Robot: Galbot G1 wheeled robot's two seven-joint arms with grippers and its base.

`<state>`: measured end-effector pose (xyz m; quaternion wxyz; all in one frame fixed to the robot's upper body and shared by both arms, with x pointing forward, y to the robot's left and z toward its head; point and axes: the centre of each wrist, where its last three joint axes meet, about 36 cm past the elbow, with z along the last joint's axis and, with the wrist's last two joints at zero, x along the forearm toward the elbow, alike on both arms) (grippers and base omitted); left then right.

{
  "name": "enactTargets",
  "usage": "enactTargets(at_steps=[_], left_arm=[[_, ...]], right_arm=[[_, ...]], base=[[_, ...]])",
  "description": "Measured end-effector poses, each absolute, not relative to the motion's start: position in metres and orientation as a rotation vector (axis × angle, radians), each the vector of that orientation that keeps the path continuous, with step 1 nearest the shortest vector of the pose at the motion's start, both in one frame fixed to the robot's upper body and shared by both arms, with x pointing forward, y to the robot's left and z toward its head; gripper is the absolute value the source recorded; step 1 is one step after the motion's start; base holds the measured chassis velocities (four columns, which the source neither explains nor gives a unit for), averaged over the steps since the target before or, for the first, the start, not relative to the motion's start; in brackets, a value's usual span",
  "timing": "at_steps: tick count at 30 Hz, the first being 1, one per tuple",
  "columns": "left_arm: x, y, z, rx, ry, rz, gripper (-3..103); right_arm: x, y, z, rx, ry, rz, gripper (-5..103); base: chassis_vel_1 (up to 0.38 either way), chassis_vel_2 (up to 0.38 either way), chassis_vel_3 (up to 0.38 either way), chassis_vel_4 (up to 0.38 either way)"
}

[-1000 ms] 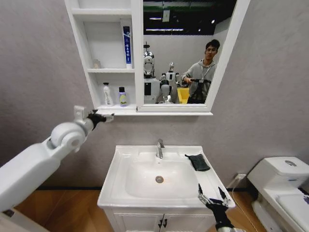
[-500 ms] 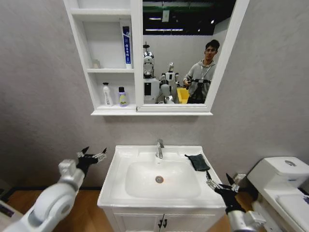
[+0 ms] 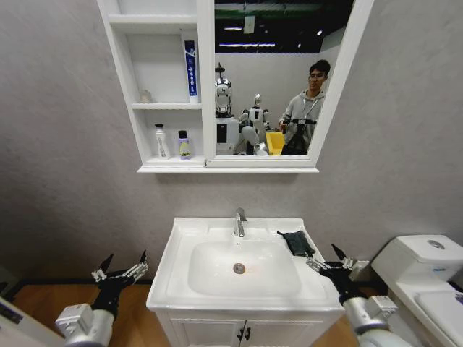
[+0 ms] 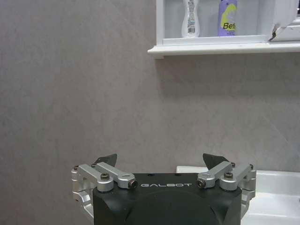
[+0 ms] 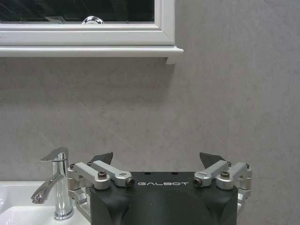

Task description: Move facial cleanser and shampoo from washbasin to cabinet, then wipe washbasin with towel.

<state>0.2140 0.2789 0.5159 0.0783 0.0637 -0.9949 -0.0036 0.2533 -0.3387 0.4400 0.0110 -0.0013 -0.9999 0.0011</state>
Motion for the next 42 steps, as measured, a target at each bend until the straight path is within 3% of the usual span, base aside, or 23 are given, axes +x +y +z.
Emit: enactTargets(at_steps=[11,24,30,35,42], left_arm=[[0.222,0.302,0.53,-0.09,-2.936,-0.005,100],[0.233,0.319,0.518,-0.008,-2.919,-0.055,100],[0.233,0.318,0.518,-0.005,-2.919,-0.054,100],[0.233,0.318,0.518,-0.004,-2.918,-0.054,100],[0.233,0.318,0.518,-0.004,-2.918,-0.054,100]], right_arm=[[0.237,-0.341,0.427,0.034,-3.141,0.008,100],[0.242,-0.36,0.425,0.038,-3.145,0.054,100],[0.282,-0.385,0.447,-0.076,-3.043,0.007,100],[0.35,-0.404,0.473,-0.229,-2.887,-0.128,100],[0.396,-0.421,0.454,-0.322,-2.671,-0.17,100]], base=[[0.0,0.0,0.0,0.0],[0.0,0.0,0.0,0.0],[0.0,0.0,0.0,0.0],[0.0,0.0,0.0,0.0],[0.0,0.0,0.0,0.0]])
